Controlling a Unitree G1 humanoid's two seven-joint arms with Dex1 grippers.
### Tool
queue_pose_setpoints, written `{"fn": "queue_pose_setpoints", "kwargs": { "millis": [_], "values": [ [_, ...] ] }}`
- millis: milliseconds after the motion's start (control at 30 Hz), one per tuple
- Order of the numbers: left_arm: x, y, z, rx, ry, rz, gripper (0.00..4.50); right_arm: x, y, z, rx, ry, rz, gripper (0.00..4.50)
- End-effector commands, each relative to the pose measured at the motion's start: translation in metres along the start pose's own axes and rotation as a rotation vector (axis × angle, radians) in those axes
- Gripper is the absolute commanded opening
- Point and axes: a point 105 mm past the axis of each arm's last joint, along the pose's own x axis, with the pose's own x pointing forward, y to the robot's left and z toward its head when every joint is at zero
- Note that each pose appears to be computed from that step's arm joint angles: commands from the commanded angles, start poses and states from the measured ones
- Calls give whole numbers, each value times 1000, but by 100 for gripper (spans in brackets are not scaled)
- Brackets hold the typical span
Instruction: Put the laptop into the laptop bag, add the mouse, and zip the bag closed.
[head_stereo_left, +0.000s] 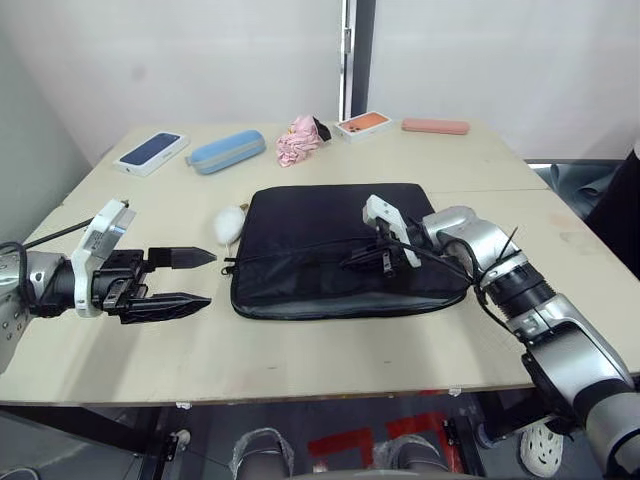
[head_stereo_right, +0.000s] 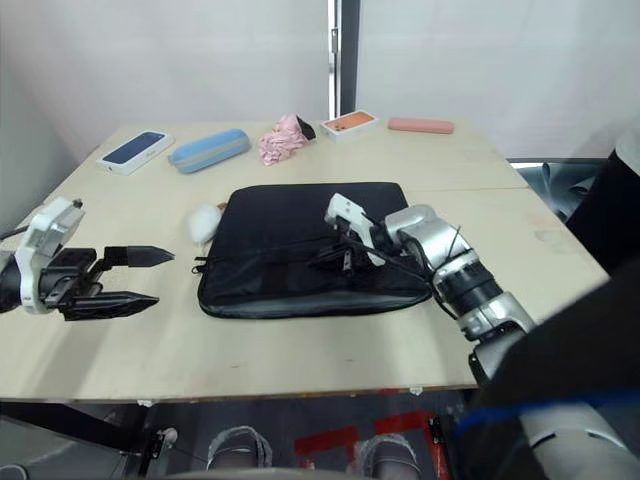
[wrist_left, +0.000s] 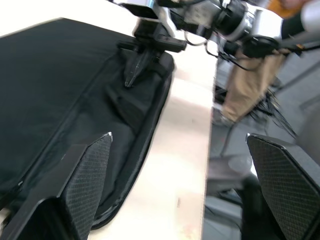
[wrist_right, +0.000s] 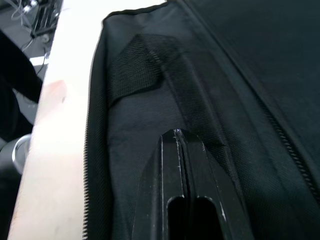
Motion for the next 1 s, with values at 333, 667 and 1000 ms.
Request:
{"fn": "queue_pose_setpoints", "kwargs": {
  "millis": [333, 667, 1000],
  "values": [
    [-31, 113, -6, -41, -75, 708, 450, 1, -7, -23, 32, 89, -32, 5],
    [22, 180, -30, -261, 22, 864, 450, -4, -3, -24, 28, 91, -42, 5],
    [39, 197, -67, -340, 147, 913, 450, -11, 3, -25, 37, 81, -76, 5]
  ]
}}
